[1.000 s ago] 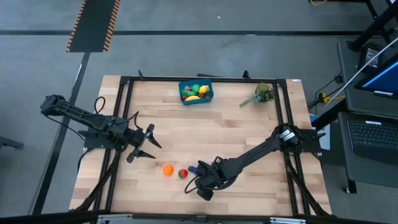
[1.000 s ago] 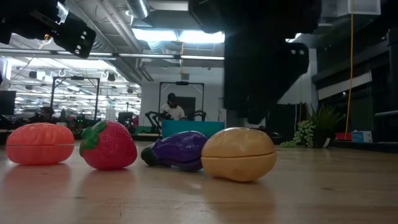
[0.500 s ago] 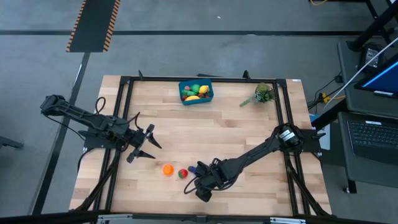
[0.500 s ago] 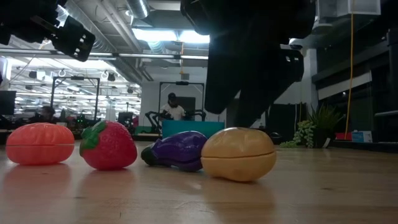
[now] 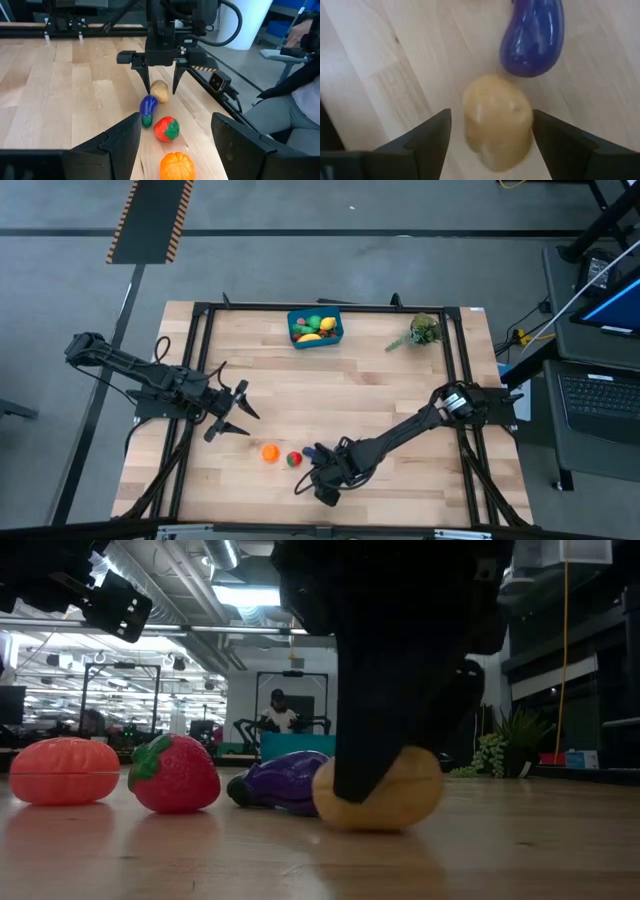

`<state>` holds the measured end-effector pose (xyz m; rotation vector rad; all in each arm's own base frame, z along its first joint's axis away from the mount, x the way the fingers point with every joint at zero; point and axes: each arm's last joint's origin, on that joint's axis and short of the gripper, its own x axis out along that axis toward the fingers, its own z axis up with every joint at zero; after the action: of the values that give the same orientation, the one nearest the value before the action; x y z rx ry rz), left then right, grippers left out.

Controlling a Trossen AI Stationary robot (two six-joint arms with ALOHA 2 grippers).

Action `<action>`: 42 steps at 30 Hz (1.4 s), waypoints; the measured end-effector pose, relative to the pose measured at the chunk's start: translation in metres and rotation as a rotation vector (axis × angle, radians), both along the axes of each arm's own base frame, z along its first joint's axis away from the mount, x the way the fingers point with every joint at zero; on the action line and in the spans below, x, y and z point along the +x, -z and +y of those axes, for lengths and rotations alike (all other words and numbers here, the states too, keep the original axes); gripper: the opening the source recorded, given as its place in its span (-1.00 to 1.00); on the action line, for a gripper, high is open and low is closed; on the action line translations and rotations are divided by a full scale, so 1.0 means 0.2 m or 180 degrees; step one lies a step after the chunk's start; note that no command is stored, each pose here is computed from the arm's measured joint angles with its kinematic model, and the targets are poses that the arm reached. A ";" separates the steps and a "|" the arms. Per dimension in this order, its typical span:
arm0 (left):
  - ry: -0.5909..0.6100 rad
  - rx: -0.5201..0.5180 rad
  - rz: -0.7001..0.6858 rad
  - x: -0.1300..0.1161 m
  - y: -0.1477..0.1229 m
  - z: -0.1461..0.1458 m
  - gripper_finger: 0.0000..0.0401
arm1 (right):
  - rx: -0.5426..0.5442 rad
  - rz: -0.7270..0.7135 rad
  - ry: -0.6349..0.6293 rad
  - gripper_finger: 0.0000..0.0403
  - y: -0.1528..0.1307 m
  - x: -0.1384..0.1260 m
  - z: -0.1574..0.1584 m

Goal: Pick and placing Produce into tupperware
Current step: Put the potato into the blue bin

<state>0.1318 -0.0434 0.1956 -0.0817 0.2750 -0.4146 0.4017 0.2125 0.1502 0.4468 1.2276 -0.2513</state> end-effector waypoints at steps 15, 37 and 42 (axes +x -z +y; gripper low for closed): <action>-0.0011 0.0018 0.0049 0.00 0.01 0.00 0.16 | -0.0176 -0.0012 -0.0471 0.36 0.03 0.01 0.00; -0.0011 0.0019 0.0054 0.00 0.01 0.00 0.16 | -0.0498 0.0098 -0.0870 0.15 0.14 0.02 0.00; -0.0011 0.0019 0.0054 0.00 0.01 0.00 0.16 | -0.0516 0.0093 -0.0856 -0.02 0.14 0.02 0.00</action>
<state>0.1315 -0.0432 0.1939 -0.0798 0.2926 -0.4099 0.4056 0.2130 0.1222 0.1356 1.2698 -0.1262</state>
